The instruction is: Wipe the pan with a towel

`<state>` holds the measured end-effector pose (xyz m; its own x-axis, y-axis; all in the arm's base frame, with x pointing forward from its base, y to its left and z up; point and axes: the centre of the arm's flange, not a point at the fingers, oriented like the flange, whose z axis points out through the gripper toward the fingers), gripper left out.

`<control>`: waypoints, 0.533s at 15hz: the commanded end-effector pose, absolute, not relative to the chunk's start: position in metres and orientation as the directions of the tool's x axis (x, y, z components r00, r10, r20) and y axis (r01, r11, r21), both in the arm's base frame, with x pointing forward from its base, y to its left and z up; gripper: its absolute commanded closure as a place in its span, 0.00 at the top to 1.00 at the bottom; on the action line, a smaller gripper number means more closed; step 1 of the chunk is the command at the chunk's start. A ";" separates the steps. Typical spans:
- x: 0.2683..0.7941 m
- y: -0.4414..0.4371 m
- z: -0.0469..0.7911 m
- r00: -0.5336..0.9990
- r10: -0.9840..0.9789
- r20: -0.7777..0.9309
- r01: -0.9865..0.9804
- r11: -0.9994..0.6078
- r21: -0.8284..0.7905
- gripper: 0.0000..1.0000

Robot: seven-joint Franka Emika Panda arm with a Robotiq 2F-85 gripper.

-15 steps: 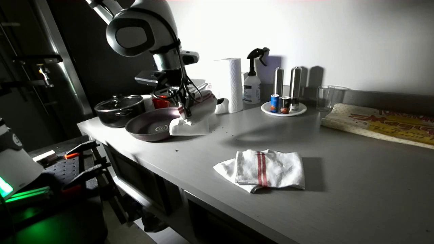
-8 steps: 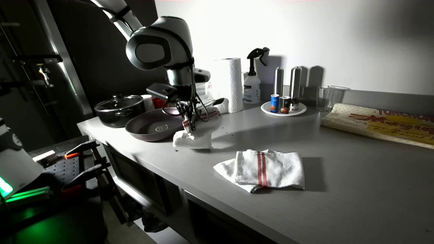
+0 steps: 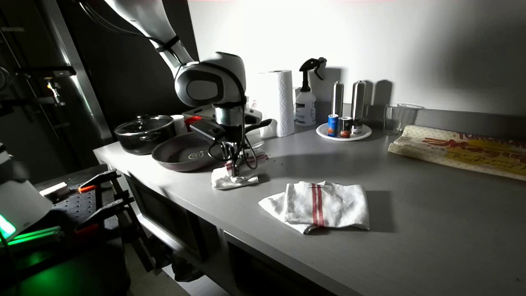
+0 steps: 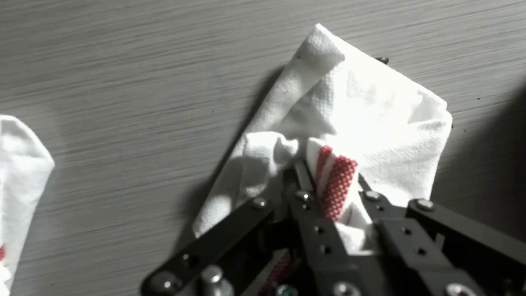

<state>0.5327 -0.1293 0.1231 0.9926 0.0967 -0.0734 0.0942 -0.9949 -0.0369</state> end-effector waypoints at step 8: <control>0.526 -0.114 0.141 0.991 0.131 -0.036 0.130 -0.991 -0.032 0.99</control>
<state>0.5396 -0.1237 0.1227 0.9922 0.1073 -0.0633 0.1048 -0.9936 -0.0419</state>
